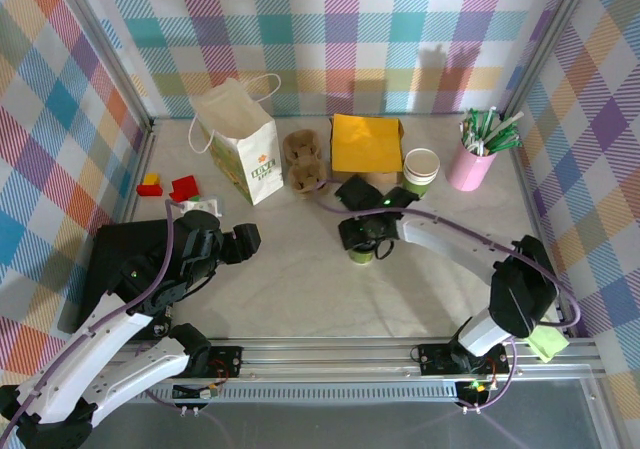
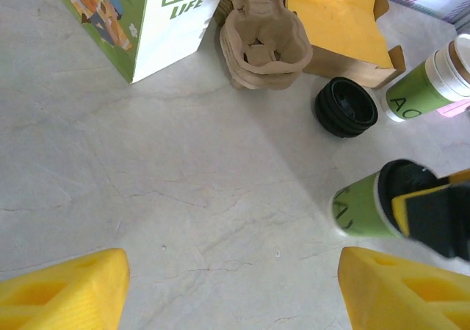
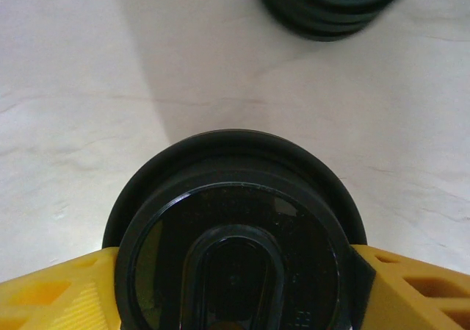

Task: Pack the takeout coffee

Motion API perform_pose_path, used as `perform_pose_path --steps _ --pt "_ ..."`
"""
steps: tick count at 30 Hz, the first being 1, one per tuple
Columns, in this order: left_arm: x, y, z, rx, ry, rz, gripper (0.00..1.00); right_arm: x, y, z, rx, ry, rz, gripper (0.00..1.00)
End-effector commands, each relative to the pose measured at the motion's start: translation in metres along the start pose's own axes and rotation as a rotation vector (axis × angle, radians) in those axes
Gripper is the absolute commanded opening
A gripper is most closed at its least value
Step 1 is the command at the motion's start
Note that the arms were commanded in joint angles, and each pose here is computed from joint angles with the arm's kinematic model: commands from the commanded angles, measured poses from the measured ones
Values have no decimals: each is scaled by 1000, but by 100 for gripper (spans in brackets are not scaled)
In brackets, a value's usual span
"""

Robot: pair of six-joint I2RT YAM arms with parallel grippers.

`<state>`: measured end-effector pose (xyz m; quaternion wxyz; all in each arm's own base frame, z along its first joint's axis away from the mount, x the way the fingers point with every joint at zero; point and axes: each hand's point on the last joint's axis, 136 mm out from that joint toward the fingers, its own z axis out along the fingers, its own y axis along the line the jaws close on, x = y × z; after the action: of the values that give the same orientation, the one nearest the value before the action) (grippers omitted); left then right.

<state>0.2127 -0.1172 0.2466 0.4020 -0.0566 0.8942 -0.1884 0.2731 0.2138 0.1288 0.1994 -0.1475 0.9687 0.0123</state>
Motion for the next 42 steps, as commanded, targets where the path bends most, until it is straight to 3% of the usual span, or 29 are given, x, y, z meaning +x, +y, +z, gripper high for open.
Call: perform_pose_path --steps 1,9,23,35,42 --pt "-2 5 -5 -15 -17 -2 75 7 -37 3 73 27 -2 73" --pt "4 7 -2 -13 -3 -19 75 -2 -110 13 161 22 143 73" --pt "2 9 -5 -21 -8 -11 75 -28 -214 12 194 -32 415 74" --pt "1 14 -11 -39 -15 -8 75 -39 -275 17 235 -56 549 76" --pt "0 13 -10 -39 -19 -6 76 -43 -285 15 224 -69 573 80"
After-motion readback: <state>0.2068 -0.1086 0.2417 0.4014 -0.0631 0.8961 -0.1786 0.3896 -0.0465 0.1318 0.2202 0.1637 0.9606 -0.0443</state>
